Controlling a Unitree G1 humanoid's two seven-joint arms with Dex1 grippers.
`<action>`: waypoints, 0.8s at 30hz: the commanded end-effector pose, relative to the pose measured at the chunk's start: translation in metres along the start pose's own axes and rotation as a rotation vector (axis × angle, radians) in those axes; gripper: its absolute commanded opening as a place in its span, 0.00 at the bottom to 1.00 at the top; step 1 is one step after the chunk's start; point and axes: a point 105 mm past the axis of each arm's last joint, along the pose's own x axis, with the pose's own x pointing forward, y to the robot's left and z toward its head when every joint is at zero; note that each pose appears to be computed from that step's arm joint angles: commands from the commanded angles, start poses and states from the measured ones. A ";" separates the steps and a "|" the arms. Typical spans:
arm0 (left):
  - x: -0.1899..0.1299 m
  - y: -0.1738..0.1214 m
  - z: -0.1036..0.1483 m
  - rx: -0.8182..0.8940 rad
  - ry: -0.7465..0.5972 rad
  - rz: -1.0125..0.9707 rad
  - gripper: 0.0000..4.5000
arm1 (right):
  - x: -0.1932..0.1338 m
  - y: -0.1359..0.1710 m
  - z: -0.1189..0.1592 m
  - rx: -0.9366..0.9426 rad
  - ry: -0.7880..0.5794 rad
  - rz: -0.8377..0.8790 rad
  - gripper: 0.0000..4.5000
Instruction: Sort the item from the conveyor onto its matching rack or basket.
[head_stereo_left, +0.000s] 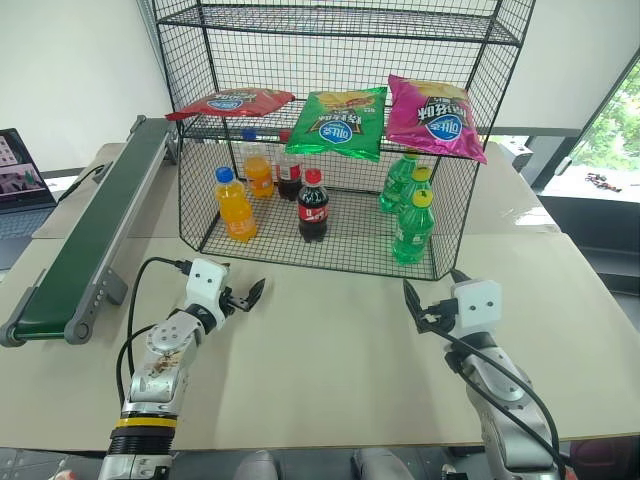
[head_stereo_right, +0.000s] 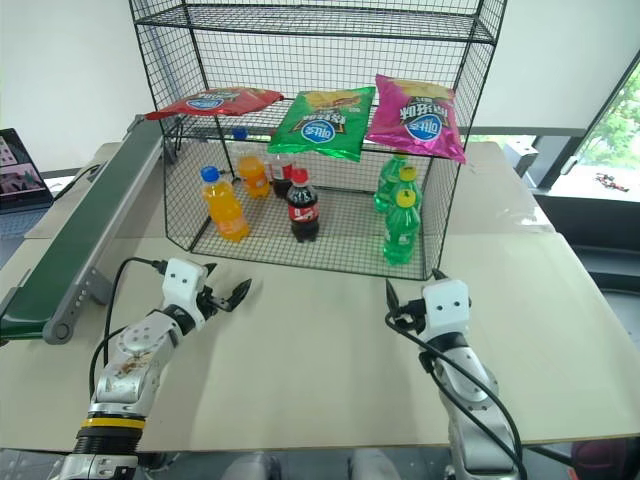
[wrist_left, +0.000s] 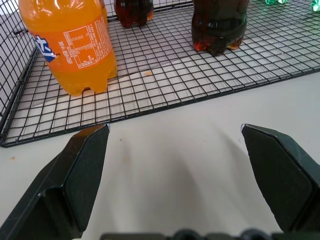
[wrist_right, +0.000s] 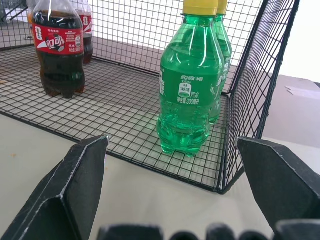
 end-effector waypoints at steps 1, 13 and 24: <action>0.002 0.001 0.014 0.010 -0.044 -0.009 1.00 | 0.001 -0.003 0.019 0.000 -0.073 -0.015 1.00; 0.002 0.004 0.018 0.022 -0.058 -0.014 1.00 | 0.001 0.000 0.019 0.008 -0.074 -0.018 1.00; 0.001 0.011 0.026 0.040 -0.090 0.005 1.00 | 0.005 0.000 0.020 0.010 -0.076 -0.016 1.00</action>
